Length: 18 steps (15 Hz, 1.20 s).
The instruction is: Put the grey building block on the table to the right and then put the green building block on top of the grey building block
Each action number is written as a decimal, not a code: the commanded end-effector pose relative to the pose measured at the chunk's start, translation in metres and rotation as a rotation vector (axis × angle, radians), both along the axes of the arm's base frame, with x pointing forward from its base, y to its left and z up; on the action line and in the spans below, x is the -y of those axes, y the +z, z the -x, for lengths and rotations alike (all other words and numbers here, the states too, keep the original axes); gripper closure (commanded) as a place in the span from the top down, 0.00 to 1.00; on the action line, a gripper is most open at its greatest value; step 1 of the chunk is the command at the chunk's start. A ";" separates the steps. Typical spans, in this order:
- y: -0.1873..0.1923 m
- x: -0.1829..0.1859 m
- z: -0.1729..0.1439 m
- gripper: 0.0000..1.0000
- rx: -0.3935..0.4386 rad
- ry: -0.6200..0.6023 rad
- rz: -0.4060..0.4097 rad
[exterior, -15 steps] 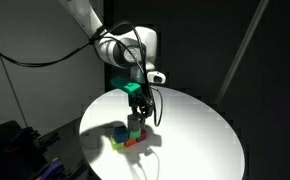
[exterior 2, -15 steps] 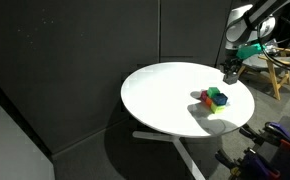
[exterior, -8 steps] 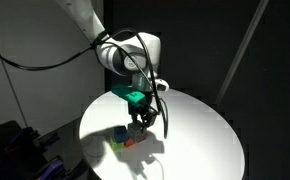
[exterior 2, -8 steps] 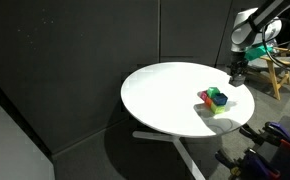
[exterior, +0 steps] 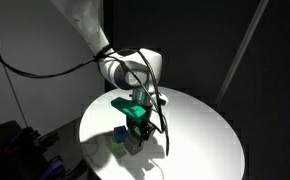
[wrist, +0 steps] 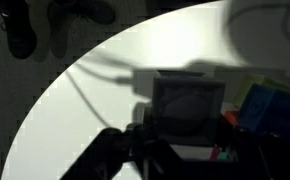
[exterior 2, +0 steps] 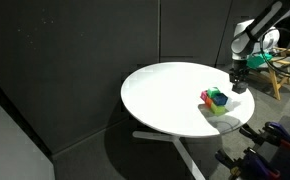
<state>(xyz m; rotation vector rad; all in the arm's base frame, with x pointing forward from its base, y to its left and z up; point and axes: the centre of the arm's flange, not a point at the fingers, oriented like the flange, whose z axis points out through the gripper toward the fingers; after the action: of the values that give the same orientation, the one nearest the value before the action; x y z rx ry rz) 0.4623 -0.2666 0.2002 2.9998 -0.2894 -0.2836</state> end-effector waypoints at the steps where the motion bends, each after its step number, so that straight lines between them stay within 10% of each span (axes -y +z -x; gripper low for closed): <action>1: -0.016 0.013 -0.004 0.32 -0.004 0.032 -0.001; 18: -0.060 0.033 -0.033 0.32 0.001 -0.008 0.010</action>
<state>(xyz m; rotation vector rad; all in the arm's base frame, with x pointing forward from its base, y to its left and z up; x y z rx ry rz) 0.4833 -0.2906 0.1457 2.9788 -0.2772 -0.2956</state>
